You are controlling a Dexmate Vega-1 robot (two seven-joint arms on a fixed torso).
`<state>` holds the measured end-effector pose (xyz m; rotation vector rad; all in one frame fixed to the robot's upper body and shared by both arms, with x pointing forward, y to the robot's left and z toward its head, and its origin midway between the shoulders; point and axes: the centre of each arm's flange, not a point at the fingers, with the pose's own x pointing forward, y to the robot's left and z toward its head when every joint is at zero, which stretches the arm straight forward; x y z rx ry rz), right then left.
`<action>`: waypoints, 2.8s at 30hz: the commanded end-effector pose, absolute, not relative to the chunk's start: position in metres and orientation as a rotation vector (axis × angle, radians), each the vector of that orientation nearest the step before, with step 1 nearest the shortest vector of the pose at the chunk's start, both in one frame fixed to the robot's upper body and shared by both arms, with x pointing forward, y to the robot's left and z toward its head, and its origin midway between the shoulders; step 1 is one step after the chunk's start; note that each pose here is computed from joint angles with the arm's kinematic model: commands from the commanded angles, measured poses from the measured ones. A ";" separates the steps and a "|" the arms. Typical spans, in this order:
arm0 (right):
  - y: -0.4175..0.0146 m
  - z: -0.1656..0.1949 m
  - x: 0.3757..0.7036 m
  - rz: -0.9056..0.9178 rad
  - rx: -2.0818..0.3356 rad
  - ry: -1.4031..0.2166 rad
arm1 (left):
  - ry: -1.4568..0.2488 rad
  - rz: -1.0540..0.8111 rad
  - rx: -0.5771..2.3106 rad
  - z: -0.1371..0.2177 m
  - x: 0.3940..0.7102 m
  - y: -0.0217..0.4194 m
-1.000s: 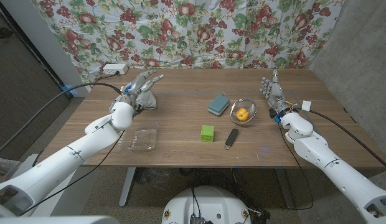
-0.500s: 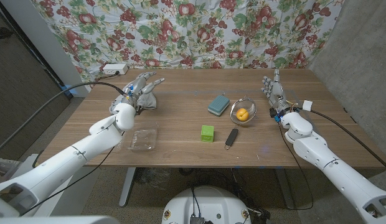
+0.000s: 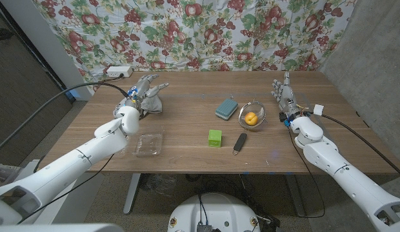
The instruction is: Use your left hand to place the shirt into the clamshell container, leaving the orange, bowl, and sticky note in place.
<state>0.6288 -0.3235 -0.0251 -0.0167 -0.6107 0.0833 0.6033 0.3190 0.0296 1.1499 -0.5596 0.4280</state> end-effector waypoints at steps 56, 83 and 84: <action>-0.321 -0.025 0.634 0.076 0.030 -0.618 | -0.538 0.527 1.371 0.022 0.631 0.372; -0.321 -0.024 0.634 0.064 0.011 -0.608 | -0.529 0.550 1.403 0.014 0.654 0.386; -0.321 -0.024 0.634 0.063 0.012 -0.604 | -0.525 0.550 1.403 0.014 0.655 0.386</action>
